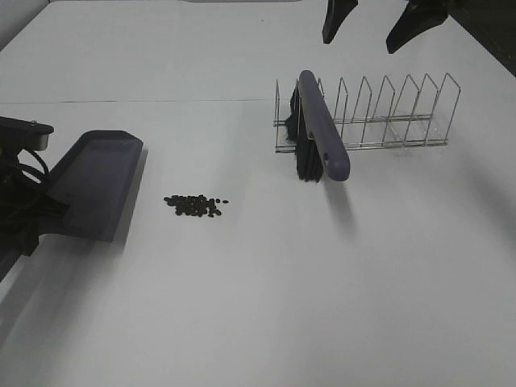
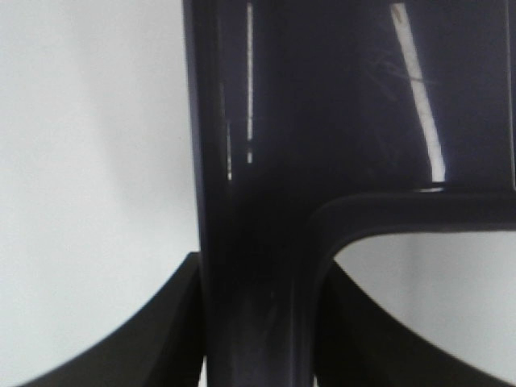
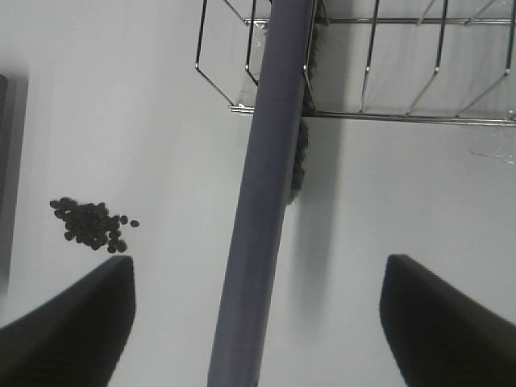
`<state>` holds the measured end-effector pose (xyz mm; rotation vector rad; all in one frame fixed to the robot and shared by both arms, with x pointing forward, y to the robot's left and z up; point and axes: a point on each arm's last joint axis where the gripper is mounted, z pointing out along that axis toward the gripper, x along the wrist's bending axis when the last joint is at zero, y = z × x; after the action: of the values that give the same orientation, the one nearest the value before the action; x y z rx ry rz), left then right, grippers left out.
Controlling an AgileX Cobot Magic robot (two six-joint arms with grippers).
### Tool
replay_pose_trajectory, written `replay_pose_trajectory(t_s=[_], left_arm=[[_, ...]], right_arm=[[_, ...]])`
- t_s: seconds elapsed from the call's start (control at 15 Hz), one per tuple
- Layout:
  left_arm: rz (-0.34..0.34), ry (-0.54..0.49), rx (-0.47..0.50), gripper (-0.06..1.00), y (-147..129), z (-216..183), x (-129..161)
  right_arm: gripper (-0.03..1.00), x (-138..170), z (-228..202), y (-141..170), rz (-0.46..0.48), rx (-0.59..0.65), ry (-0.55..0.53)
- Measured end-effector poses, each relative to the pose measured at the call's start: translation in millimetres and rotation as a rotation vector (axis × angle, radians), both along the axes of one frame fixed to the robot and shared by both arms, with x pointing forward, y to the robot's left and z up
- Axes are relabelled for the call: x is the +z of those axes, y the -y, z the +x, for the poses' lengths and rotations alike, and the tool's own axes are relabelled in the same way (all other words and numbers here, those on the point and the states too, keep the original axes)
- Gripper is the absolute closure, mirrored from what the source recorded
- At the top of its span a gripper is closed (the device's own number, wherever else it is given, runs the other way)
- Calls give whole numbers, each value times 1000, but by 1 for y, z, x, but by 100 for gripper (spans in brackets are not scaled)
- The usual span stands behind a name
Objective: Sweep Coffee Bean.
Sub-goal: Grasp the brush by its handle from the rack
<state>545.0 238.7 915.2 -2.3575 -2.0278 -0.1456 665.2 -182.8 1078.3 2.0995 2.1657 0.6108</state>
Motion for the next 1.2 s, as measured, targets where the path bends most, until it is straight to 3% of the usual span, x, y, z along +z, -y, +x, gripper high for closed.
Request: replay_pose_trajectory(t_s=[0.47, 1.0, 1.2], left_arm=[[2, -10, 2, 61, 0, -1, 0], [-10, -12, 13, 61, 1, -1, 0], [-10, -13, 14, 61, 1, -1, 0]], right_arm=[[27, -78, 52, -14, -4, 0, -90], [27, -132, 62, -31, -29, 34, -169], [27, -139, 63, -29, -61, 36, -174]])
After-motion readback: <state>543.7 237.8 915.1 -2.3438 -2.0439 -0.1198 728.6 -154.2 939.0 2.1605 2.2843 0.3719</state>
